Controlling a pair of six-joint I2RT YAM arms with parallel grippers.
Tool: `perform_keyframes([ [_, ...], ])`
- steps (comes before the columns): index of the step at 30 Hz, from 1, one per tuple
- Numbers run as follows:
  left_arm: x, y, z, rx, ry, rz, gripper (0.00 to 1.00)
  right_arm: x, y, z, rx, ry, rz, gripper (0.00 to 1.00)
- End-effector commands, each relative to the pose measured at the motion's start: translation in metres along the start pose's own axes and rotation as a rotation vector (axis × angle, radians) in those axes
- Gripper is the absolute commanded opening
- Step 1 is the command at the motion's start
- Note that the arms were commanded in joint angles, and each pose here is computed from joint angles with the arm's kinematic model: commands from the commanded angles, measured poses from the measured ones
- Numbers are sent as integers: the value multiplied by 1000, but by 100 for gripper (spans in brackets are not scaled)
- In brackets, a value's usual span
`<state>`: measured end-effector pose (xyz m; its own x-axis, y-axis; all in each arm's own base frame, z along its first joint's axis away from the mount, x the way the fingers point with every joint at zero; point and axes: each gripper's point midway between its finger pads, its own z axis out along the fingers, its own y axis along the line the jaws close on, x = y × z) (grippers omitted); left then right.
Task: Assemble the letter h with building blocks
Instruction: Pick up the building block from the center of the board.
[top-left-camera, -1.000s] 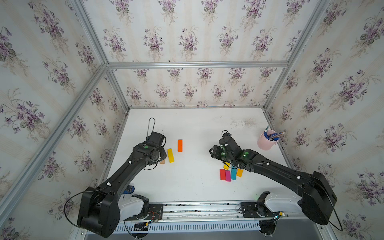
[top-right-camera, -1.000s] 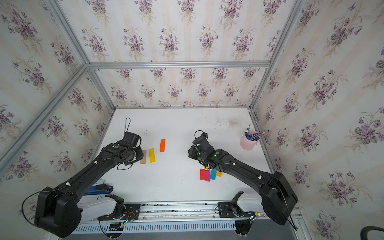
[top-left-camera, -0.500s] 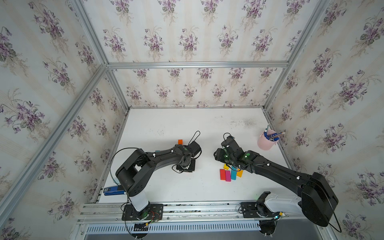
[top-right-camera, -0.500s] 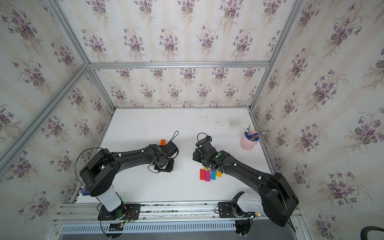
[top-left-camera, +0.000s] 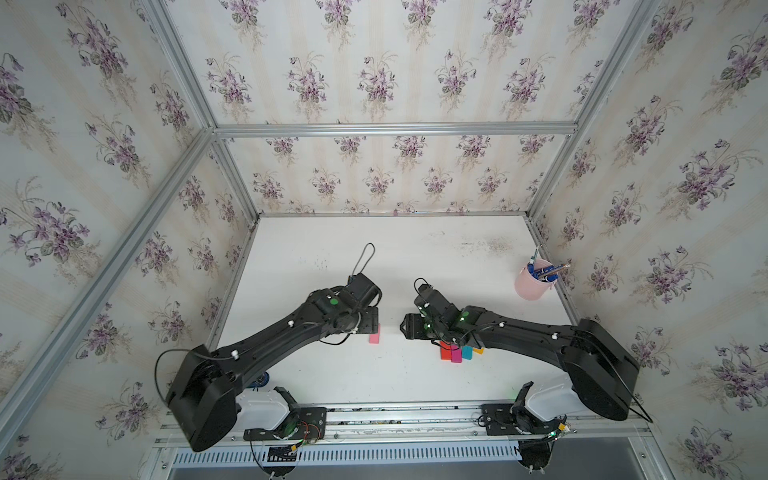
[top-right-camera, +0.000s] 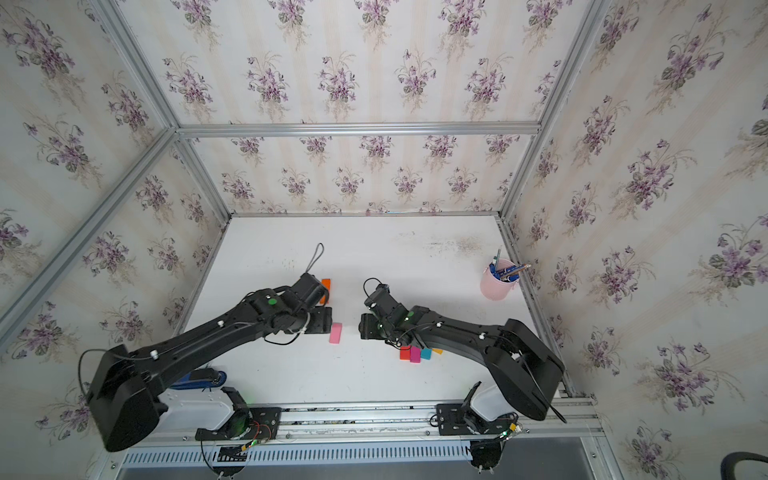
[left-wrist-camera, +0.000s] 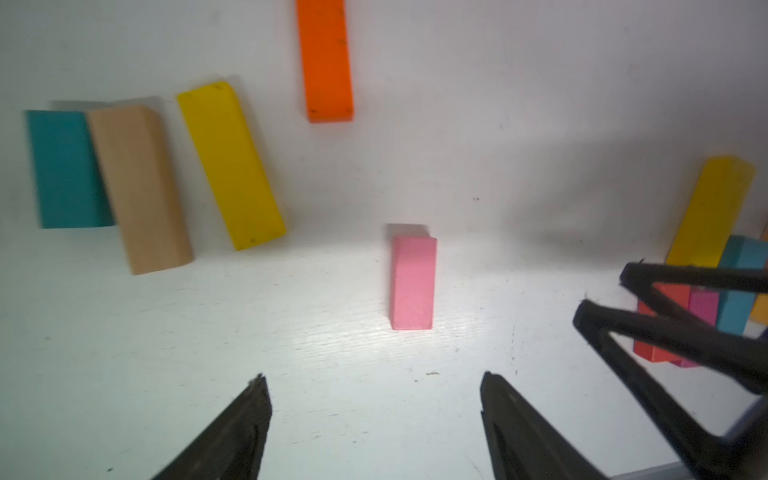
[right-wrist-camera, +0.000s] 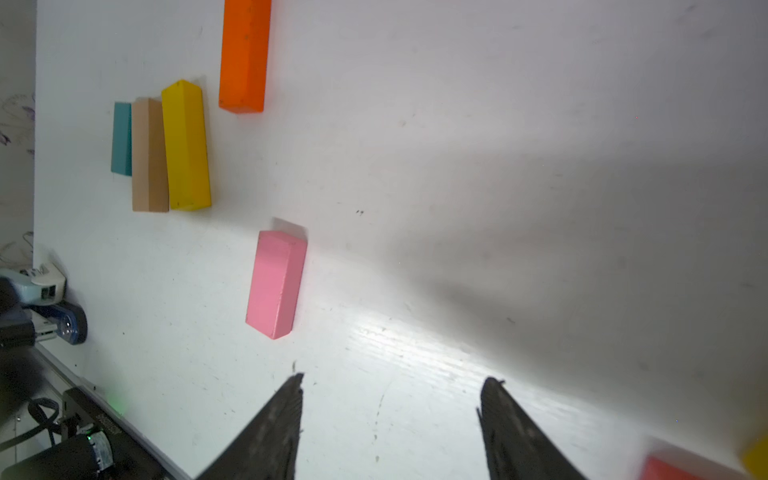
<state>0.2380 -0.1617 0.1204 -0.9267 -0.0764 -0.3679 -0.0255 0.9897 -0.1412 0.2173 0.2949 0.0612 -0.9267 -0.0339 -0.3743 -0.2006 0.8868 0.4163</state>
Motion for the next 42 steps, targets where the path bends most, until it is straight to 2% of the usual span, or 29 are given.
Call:
perform_keyframes([
  [1, 2, 49, -18, -78, -24, -118, 78, 7, 27, 16, -47, 20, -55, 66],
  [4, -2, 69, -33, -17, -77, -227, 75, 19, 51, 33, -97, 62, -86, 64],
  [9, -5, 86, -47, -11, -127, -294, 74, 27, 72, 56, -132, 99, -90, 61],
  [15, -6, 90, -46, 0, -124, -321, 75, 37, 105, 77, -157, 142, -148, 61],
  [22, -7, 90, -45, 25, -128, -330, 75, 23, 135, 83, -195, 140, -176, 61],
  [26, -4, 91, -38, 26, -105, -331, 75, 11, 118, 68, -93, 84, -238, 62],
  [29, -4, 86, -32, 46, -84, -337, 75, -6, 93, 52, 37, 12, -285, 73],
  [31, -2, 84, -30, 58, -70, -342, 75, -17, 78, 48, 90, -4, -291, 76],
  [35, 4, 88, -30, 43, -62, -350, 75, -32, 68, 57, 105, -19, -305, 85],
  [39, 10, 93, -32, 39, -63, -361, 75, -34, 63, 78, 150, 8, -345, 85],
  [42, 14, 97, -32, 29, -64, -363, 76, -28, 72, 88, 112, 43, -332, 85],
])
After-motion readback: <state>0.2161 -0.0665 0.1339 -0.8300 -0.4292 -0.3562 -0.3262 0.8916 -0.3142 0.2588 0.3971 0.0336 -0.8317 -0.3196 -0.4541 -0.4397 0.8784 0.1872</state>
